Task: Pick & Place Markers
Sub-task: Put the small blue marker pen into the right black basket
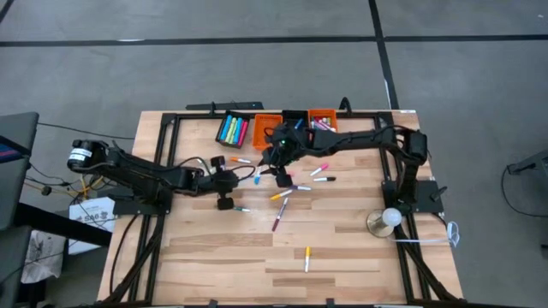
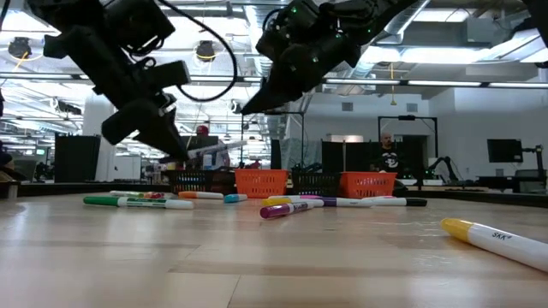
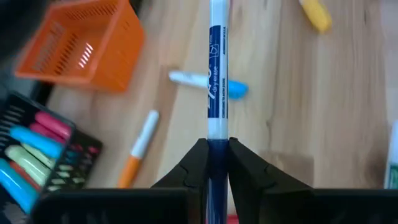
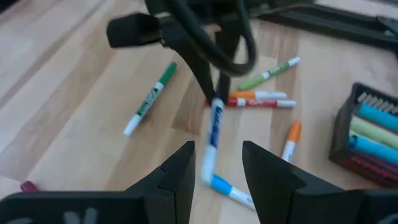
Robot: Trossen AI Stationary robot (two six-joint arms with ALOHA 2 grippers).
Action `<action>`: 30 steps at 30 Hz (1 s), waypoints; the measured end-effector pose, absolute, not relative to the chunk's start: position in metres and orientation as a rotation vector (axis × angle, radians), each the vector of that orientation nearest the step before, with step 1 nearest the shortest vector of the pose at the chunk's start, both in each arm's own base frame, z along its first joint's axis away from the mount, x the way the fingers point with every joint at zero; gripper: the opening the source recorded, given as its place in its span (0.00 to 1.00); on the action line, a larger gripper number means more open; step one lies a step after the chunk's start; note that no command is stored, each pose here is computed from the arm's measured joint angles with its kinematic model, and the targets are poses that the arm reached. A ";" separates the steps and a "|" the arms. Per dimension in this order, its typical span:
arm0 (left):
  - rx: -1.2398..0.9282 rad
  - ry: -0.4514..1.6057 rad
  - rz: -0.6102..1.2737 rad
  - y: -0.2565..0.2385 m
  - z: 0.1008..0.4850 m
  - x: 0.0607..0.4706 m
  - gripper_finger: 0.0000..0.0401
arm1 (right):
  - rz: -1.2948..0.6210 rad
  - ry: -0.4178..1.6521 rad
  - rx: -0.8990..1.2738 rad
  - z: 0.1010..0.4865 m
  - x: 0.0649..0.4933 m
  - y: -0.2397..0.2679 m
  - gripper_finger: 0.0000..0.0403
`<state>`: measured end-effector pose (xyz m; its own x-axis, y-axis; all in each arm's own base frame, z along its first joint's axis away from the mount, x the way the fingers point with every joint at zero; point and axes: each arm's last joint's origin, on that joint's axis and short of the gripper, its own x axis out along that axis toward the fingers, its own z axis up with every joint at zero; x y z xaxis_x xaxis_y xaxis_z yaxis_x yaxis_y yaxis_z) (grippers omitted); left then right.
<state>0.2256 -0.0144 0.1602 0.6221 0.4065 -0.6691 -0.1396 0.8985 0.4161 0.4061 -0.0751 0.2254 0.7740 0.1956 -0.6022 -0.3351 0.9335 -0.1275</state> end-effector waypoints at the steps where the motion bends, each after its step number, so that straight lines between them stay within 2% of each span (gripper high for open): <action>1: 0.346 0.829 0.330 -0.015 0.161 0.227 0.11 | 0.296 0.620 -0.239 0.226 0.407 -0.073 0.30; 15: 0.371 0.684 0.344 -0.021 0.172 0.236 0.12 | 0.290 0.649 -0.244 0.224 0.405 -0.071 0.30; 30: 0.355 0.637 0.350 -0.021 0.176 0.239 0.13 | 0.281 0.657 -0.244 0.223 0.405 -0.072 0.30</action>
